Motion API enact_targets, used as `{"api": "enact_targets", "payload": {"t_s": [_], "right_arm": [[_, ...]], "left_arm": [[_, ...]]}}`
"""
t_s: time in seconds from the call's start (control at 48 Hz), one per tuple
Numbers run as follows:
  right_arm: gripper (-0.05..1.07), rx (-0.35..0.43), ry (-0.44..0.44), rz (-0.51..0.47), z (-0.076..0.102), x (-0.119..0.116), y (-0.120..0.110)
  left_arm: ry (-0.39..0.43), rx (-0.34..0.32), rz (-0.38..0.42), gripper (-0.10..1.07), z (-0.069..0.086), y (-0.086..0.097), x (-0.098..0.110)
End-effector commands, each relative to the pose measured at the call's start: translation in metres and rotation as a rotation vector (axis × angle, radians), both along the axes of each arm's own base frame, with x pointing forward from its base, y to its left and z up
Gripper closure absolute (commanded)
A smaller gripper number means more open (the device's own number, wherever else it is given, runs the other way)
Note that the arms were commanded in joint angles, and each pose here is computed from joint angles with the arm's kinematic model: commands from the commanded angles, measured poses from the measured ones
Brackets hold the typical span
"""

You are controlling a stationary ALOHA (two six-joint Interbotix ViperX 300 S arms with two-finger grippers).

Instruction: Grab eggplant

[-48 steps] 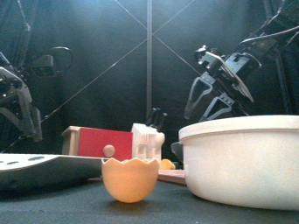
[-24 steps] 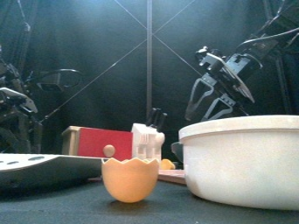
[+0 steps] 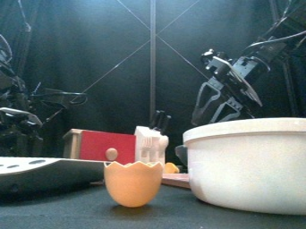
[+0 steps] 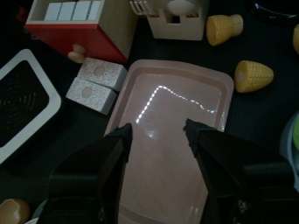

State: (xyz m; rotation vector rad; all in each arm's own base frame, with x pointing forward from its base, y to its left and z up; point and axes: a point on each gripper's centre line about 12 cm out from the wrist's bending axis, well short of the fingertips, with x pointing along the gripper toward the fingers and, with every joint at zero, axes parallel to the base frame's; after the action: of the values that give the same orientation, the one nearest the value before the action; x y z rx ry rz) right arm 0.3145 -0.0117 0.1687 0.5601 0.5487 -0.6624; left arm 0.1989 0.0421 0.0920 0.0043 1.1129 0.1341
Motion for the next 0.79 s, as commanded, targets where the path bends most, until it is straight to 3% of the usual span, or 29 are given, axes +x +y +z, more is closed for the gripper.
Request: {"api": "enact_targets", "payload": {"t_s": [0.0,0.229,0.417,0.771], "right_arm": [[0.16,-0.001,-0.018,-0.004,0.006,0.001,-0.001],[0.16,-0.002,-0.015,-0.004,0.005,0.0,-0.001],[0.16,-0.002,-0.015,-0.004,0.005,0.0,-0.001],[0.16,-0.001,-0.013,-0.005,0.004,0.0,-0.001]], "left_arm": [[-0.021,0.005,0.005,0.2,0.005,0.002,0.007],[-0.018,0.005,0.009,0.39,0.008,0.003,0.007],[-0.016,0.009,0.014,0.4,0.02,0.004,0.01],[-0.115,0.017,0.02,0.4,0.045,0.003,0.014]]}}
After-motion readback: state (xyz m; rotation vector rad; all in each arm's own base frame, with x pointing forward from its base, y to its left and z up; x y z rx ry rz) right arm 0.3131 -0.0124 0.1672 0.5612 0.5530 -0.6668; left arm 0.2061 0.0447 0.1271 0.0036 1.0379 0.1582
